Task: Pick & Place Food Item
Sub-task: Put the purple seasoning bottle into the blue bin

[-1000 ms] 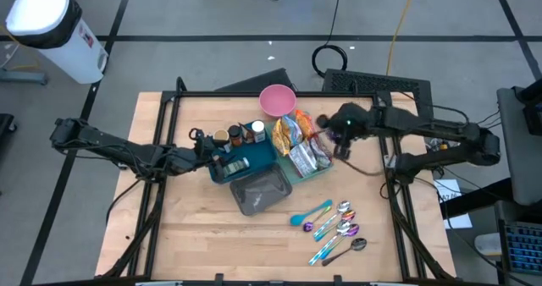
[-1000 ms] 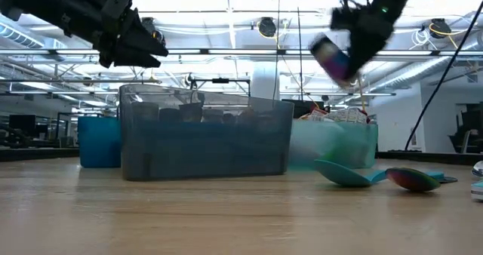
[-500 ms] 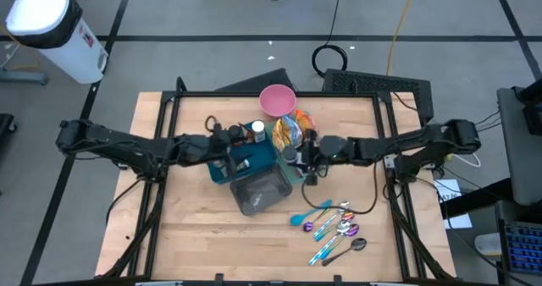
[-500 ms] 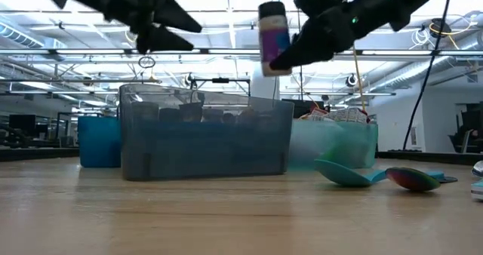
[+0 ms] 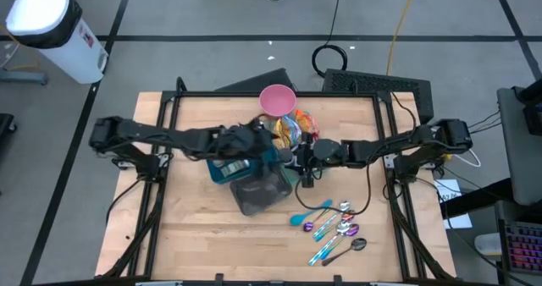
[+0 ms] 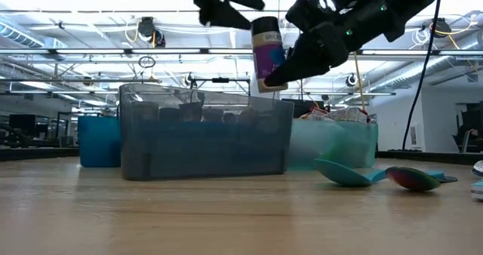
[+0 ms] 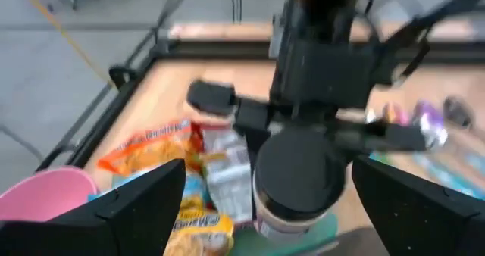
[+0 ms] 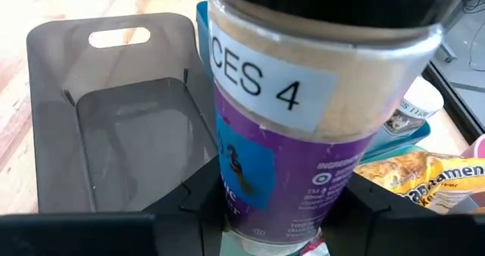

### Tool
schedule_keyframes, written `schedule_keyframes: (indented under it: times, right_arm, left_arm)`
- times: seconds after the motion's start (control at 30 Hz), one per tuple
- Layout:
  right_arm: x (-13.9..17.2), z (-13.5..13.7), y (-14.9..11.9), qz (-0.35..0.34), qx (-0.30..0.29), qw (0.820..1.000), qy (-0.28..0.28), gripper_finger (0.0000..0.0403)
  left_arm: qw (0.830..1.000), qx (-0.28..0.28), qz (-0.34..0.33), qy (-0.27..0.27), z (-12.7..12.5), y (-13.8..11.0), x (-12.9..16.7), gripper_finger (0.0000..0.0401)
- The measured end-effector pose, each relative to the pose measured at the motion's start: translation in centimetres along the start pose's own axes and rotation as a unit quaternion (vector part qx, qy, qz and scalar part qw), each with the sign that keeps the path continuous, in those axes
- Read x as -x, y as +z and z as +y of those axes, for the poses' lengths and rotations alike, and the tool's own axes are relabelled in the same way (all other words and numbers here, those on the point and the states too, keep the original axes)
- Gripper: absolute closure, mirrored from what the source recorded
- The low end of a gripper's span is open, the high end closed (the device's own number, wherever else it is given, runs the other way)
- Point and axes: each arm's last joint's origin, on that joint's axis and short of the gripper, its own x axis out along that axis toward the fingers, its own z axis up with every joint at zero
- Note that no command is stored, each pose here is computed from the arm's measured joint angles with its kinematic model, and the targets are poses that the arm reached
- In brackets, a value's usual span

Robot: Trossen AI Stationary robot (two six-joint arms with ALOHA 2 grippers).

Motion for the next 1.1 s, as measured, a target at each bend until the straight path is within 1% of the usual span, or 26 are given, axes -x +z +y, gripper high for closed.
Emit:
schedule_keyframes:
  times: [0.07,0.23,0.33,0.43,0.5,0.57,0.73,0.77,0.87,0.97,1.1]
  right_arm:
    - [0.0,0.0,0.0,0.000,-0.002,1.000,0.000,0.0254]
    - [0.0,0.0,0.0,0.003,-0.006,1.000,0.000,0.0249]
    - [0.0,0.0,-0.1,0.006,-0.005,1.000,0.001,0.0250]
    - [0.0,0.0,-0.2,0.010,-0.005,1.000,0.002,0.0254]
    - [0.0,0.0,-0.2,0.011,-0.005,1.000,0.002,0.0254]
    - [0.0,0.0,-0.2,0.011,-0.005,1.000,0.002,0.0251]
    - [0.0,0.1,-0.3,0.017,-0.007,1.000,0.003,0.0250]
    - [0.0,0.1,-0.4,0.020,-0.007,1.000,0.004,0.0250]
    - [0.0,0.1,-0.4,0.018,-0.009,1.000,0.004,0.0245]
    - [0.0,0.0,-0.2,0.010,-0.016,1.000,0.002,0.0222]
    - [0.5,-0.1,0.7,-0.012,-0.020,1.000,-0.004,0.0184]
  left_arm:
    - [1.000,-0.010,0.026,0.002,-0.1,0.2,-1.1,0.0018]
    - [0.999,-0.022,0.049,-0.009,-0.6,0.7,-3.0,0.0025]
    - [0.997,-0.029,0.064,-0.010,-0.6,0.5,-3.4,0.0031]
    - [0.998,-0.014,0.064,-0.010,-0.6,0.6,-3.3,0.0045]
    - [0.998,-0.005,0.067,-0.023,-0.6,0.7,-2.9,0.0062]
    - [0.997,0.003,0.064,-0.033,-0.6,0.8,-2.9,0.0090]
    - [0.995,0.022,0.079,-0.049,-0.3,0.4,-3.4,0.0191]
    - [0.995,0.023,0.085,-0.049,-0.2,0.2,-3.5,0.0198]
    - [0.995,0.022,0.086,-0.051,0.1,0.2,-3.5,0.0198]
    - [0.996,0.022,0.075,-0.039,0.3,0.9,-2.4,0.0198]
    - [0.998,0.025,0.060,-0.016,0.9,2.1,0.7,0.0198]
